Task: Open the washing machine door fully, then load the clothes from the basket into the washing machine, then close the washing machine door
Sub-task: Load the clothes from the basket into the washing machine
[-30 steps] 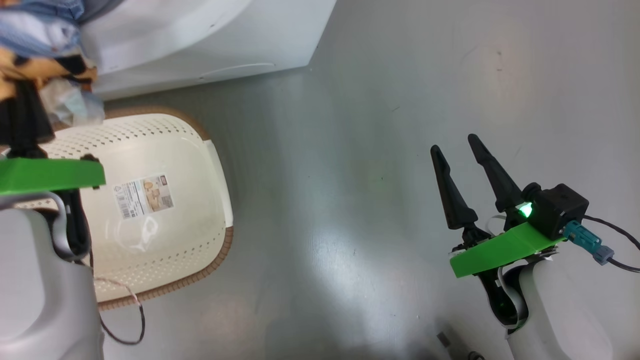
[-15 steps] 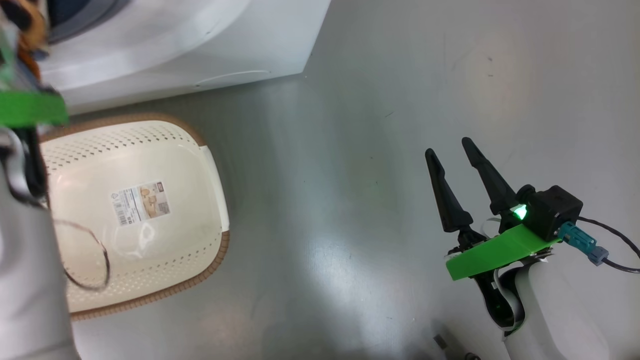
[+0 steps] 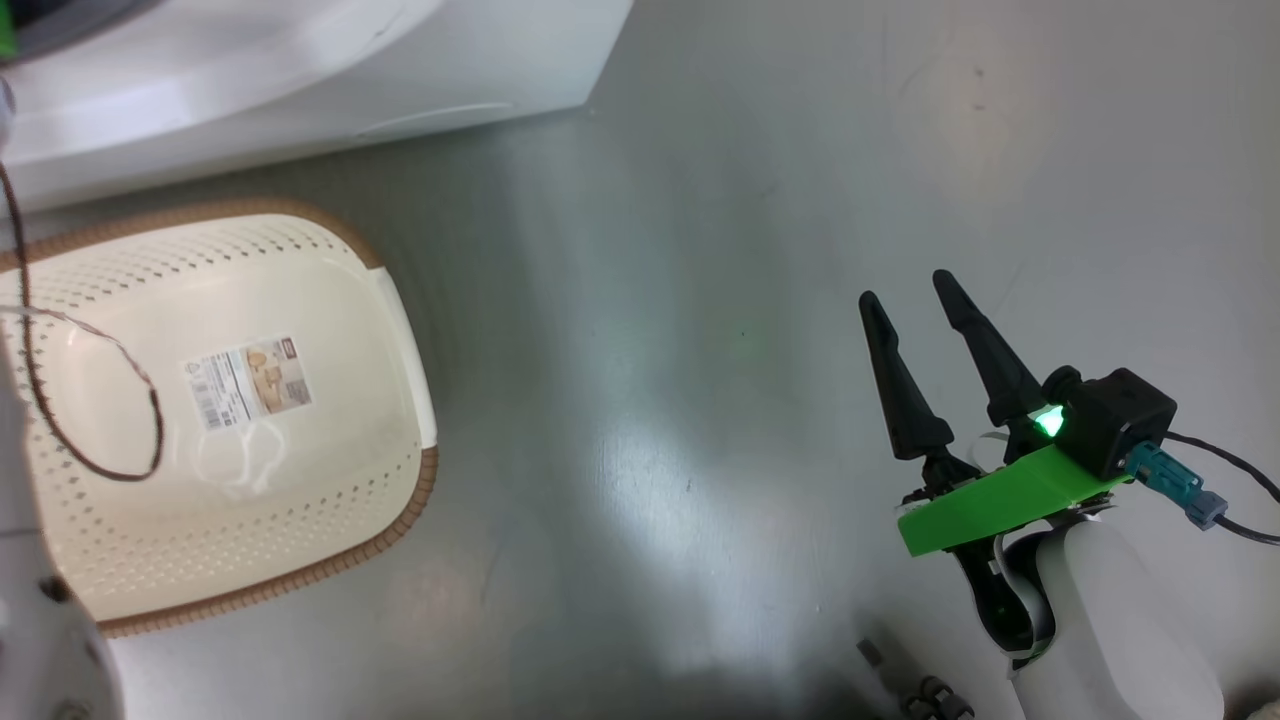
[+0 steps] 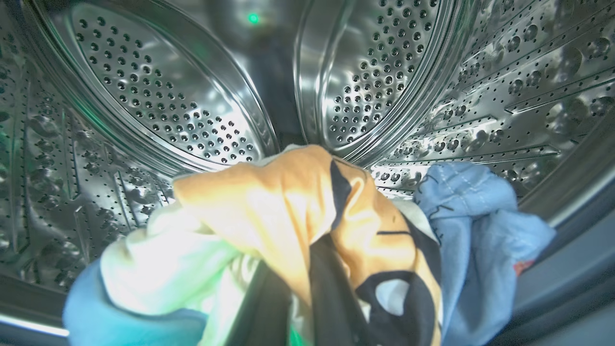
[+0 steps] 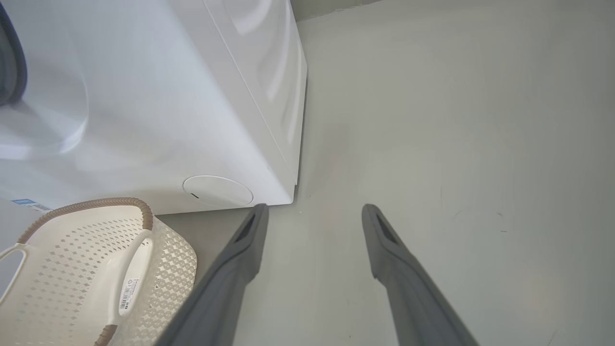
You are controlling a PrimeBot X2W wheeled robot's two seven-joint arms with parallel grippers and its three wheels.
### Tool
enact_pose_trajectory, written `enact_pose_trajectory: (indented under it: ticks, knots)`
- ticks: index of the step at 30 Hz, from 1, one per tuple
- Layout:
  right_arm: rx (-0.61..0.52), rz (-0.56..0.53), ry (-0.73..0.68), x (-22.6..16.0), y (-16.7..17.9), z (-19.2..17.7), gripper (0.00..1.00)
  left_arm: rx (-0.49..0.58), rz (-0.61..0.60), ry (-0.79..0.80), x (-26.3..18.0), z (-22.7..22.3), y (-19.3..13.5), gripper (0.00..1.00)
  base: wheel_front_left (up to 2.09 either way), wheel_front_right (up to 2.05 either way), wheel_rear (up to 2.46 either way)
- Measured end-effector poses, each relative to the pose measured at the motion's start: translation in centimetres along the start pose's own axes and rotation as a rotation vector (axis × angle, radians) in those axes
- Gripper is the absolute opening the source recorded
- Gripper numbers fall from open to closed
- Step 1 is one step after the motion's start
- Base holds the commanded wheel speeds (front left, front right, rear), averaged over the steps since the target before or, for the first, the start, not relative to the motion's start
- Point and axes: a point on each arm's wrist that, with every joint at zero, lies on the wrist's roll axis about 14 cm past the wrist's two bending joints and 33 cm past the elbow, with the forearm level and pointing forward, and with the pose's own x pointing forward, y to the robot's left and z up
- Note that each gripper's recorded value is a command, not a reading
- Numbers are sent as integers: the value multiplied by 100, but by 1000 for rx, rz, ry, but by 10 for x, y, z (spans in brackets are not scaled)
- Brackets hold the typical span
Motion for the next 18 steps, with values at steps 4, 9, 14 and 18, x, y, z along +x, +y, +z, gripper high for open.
enact_pose_trajectory:
  ticks: [4, 9, 14, 18]
  knots:
    - [2, -6, 23, 1, -3, -10, 100, -15, 6, 19, 12, -7, 7, 0, 0, 0, 0]
    - [6, -12, 48, 2, -5, -21, 100, -16, 12, -14, 27, -4, 13, 0, 0, 0, 0]
    - [9, -15, 73, 2, -6, -31, 100, 14, -15, -96, 42, 13, 8, 0, 0, 0, 0]
    - [7, -1, 90, -1, -2, -36, 100, 61, -44, -172, 52, 36, 2, 0, 0, 0, 0]
